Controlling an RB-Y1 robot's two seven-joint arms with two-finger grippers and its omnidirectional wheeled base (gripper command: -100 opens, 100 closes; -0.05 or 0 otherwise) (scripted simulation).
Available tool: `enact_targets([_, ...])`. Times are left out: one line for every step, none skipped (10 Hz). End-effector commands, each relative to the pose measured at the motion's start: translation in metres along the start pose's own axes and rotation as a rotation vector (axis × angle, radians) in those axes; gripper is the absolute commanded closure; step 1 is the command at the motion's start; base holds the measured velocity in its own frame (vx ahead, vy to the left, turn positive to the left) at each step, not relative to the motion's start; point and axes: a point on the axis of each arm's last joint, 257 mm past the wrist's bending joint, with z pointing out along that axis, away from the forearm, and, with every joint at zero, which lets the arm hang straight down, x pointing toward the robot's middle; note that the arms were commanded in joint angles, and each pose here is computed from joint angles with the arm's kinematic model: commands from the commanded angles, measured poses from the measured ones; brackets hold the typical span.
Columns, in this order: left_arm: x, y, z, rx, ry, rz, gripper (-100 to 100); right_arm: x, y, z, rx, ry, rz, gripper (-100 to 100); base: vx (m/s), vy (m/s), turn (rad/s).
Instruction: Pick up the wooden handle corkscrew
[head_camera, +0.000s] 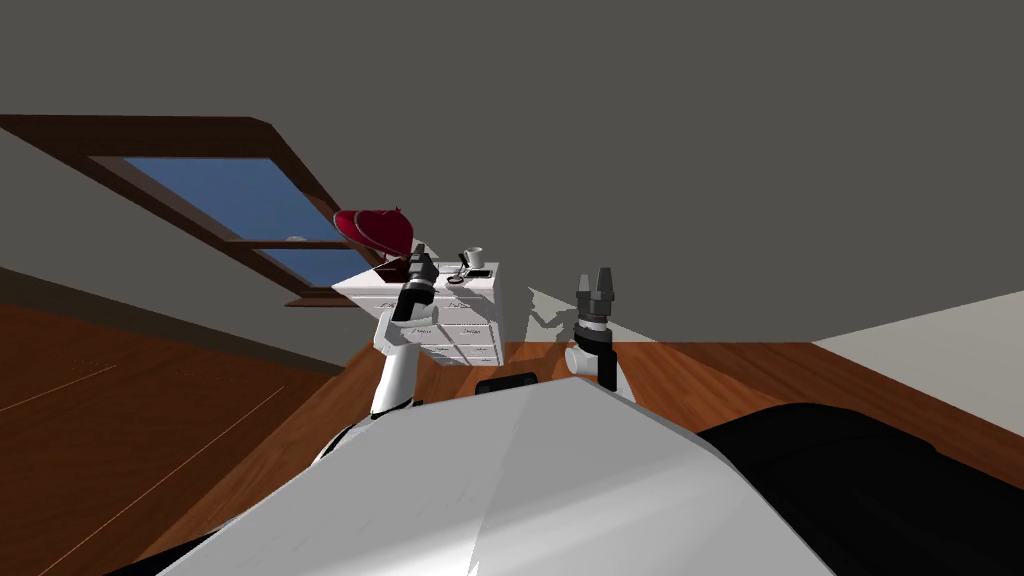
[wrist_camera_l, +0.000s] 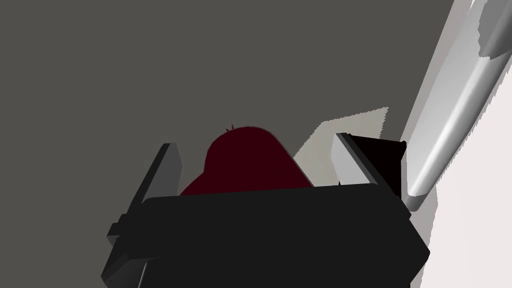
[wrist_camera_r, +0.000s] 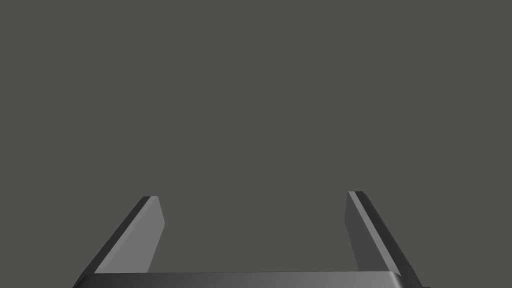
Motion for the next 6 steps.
enact_targets([-0.001,0.006,0.013,-0.034,-0.010,-0.021,-100,0.000,0.000,0.000,0.000,0.000,0.000,0,-0.023,-0.024,0.066])
enact_targets([0.004,-0.005,0.021,-0.017,-0.005,-0.026,-100,0.000,0.000,0.000,0.000,0.000,0.000,0,-0.008,-0.011,-0.002])
enact_targets([-0.004,0.011,0.030,-0.069,-0.028,-0.056,-100,0.000,0.000,0.000,0.000,0.000,0.000,0,-0.015,-0.017,0.122])
enact_targets([-0.001,0.009,0.037,-0.078,-0.028,-0.061,-100,0.000,0.000,0.000,0.000,0.000,0.000,0,-0.015,-0.021,0.075])
enact_targets([0.002,-0.001,0.042,-0.061,-0.022,-0.064,-100,0.000,0.000,0.000,0.000,0.000,0.000,0,-0.005,-0.008,-0.015])
enact_targets([-0.006,0.014,0.050,-0.112,-0.049,-0.099,-100,0.000,0.000,0.000,0.000,0.000,0.000,0,-0.012,-0.013,0.119])
